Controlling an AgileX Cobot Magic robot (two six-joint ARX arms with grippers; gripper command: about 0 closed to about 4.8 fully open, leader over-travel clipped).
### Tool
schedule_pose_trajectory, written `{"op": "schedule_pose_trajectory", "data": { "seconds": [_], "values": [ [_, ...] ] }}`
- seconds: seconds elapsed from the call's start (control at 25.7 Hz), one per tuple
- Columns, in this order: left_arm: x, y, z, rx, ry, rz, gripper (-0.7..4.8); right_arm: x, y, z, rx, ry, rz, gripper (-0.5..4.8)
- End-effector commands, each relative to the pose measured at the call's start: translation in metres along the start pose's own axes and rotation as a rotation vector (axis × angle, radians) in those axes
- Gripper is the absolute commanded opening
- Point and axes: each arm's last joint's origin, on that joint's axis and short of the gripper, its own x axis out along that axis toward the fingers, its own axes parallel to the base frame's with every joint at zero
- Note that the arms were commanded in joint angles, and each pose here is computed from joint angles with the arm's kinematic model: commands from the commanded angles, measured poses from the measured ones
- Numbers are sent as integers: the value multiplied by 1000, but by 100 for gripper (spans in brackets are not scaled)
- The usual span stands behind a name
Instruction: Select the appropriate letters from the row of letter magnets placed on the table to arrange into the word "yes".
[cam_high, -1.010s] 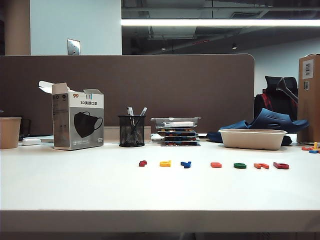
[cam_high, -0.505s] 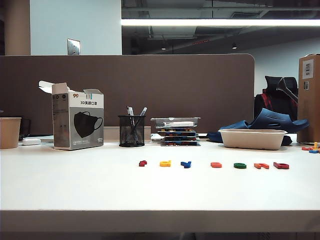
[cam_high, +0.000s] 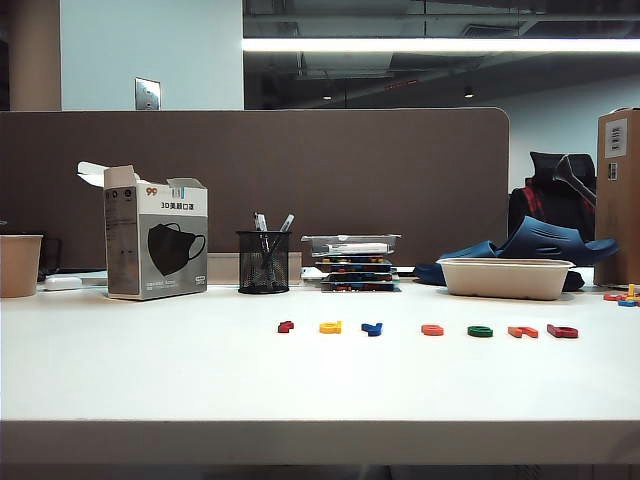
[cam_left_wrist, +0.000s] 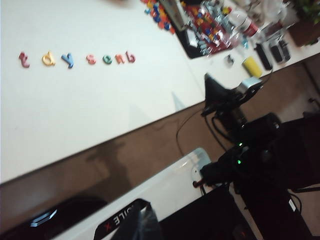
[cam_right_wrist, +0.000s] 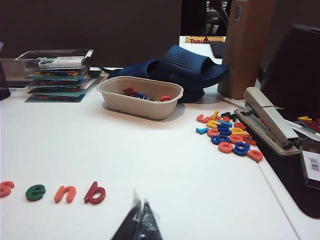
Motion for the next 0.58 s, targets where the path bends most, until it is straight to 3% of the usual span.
{"op": "schedule_pose_trajectory", "data": {
  "seconds": [0.04, 0.31, 0.58],
  "values": [
    [10, 0, 4, -25, 48, 64, -6, 0, 0, -1, 2, -7, -5, -9],
    [47, -6, 16, -84, 170, 116, -6, 0, 0, -1, 2, -7, -5, -9],
    [80, -13, 32, -118, 120, 176, -6, 0, -1, -1, 2, -8, -28, -9]
  ]
}}
